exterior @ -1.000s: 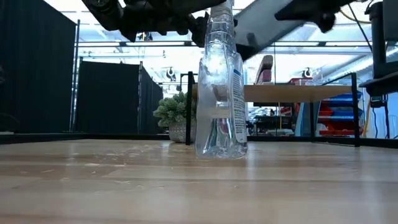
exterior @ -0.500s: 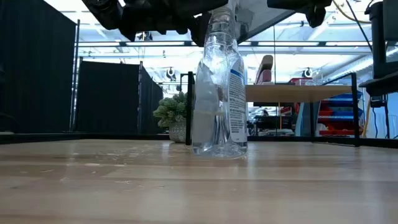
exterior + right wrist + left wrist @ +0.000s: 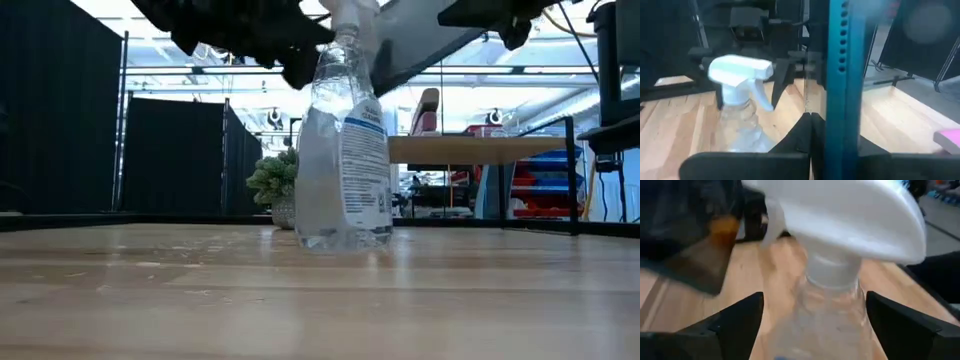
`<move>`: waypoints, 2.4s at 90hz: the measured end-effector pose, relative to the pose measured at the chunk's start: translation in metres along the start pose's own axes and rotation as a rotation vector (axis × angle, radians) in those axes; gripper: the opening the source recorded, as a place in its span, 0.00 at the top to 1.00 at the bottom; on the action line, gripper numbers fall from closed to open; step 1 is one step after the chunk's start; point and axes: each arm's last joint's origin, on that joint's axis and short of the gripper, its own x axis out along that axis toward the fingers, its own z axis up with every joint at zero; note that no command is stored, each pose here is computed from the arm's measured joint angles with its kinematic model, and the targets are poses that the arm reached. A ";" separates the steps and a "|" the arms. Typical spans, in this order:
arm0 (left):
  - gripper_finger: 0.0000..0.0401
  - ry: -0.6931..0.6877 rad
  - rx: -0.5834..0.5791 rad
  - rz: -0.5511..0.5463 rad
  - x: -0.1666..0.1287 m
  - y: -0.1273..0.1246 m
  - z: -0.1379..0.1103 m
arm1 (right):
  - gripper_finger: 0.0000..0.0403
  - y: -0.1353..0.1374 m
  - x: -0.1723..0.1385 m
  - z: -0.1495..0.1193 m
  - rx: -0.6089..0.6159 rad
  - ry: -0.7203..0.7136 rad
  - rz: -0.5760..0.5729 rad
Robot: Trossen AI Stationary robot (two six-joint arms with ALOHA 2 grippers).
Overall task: Apply microfiber cloth
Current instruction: Spray the blue tablet using the spray bottle, then wipe the front and back of the blue tablet using the orange microfiber cloth
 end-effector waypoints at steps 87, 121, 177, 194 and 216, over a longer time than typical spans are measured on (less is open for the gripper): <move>0.27 0.078 -0.271 -0.029 -0.030 -0.082 0.020 | 0.98 0.055 -0.030 -0.034 0.343 0.811 0.494; 0.34 0.098 -0.382 -0.056 0.047 -0.151 -0.016 | 0.98 0.101 -0.001 -0.062 0.308 0.836 0.604; 0.34 -0.134 -0.417 -0.032 0.150 -0.175 -0.005 | 0.98 0.153 0.025 -0.076 0.239 0.809 0.664; 0.37 -0.146 -0.422 -0.016 0.170 -0.176 -0.001 | 0.98 0.153 0.025 -0.076 0.251 0.810 0.659; 0.69 -0.144 -0.454 0.008 0.176 -0.164 0.000 | 0.93 0.154 0.025 -0.076 0.262 0.812 0.658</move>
